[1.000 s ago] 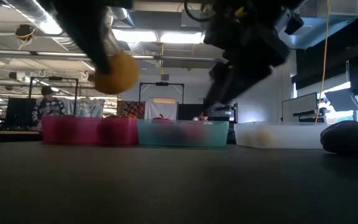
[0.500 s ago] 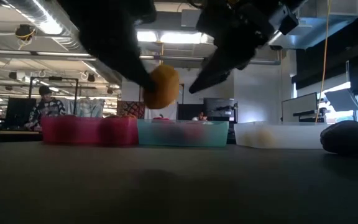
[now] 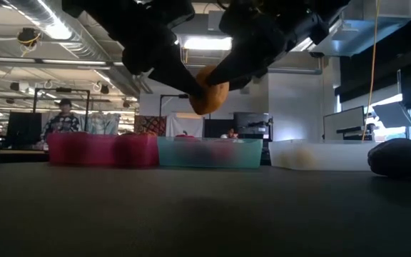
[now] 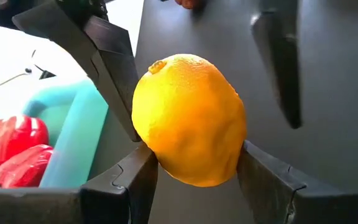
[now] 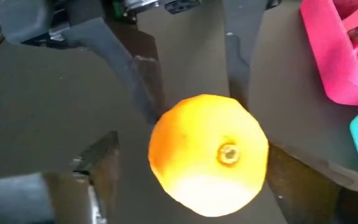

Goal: Sort produce into baskets
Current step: Put the lemon into the white bin

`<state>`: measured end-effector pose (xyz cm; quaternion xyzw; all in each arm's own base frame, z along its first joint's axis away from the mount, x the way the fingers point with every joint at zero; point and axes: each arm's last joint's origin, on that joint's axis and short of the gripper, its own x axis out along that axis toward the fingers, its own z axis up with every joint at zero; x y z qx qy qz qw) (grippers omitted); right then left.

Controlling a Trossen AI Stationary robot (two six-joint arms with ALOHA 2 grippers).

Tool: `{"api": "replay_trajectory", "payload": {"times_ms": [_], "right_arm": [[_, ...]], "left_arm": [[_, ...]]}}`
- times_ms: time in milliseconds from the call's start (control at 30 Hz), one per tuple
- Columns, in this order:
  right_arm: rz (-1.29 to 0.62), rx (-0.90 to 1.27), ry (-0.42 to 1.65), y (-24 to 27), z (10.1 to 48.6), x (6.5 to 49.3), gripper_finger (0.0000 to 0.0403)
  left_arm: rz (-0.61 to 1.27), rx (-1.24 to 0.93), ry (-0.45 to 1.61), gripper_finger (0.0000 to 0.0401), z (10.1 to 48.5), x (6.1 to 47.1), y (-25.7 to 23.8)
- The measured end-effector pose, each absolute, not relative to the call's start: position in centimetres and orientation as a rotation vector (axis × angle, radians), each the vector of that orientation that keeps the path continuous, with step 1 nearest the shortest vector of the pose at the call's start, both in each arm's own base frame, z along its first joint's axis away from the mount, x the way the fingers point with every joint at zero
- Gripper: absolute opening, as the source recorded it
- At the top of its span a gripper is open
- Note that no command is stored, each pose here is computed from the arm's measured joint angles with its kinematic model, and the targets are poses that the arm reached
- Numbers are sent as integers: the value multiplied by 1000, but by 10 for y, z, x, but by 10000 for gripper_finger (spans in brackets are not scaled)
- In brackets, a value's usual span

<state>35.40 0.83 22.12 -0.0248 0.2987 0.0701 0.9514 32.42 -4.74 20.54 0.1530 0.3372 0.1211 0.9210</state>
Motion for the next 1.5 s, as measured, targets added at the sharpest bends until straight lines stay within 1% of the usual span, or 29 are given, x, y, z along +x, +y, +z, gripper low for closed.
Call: {"api": "replay_trajectory", "payload": {"times_ms": [300, 367, 433, 567, 667, 800, 900, 967, 1133, 1500], "right_arm": [[145, -38, 607, -1, 221, 354, 157], [146, -37, 615, -1, 221, 353, 132], [144, -41, 622, -1, 220, 353, 118], [146, -52, 623, -1, 220, 353, 115], [139, -59, 631, -1, 221, 352, 118], [107, -69, 648, -2, 228, 346, 118], [36, -89, 649, -6, 241, 336, 118], [-12, -98, 692, -10, 246, 327, 118], [-172, -102, 777, -37, 258, 304, 118], [-442, 33, 1010, -112, 256, 254, 120]], "left_arm": [[236, 327, 696, 193, 205, 325, -45], [229, 306, 687, 197, 206, 326, -44], [235, 281, 674, 208, 206, 327, -44], [220, 252, 669, 238, 206, 327, -44], [216, 239, 661, 252, 207, 327, -45], [223, 206, 663, 256, 214, 322, -47], [250, 125, 687, 257, 215, 317, -47], [255, 110, 696, 257, 214, 317, -47], [256, 104, 702, 257, 212, 317, -47], [268, 68, 704, 257, 208, 319, -47]]}}
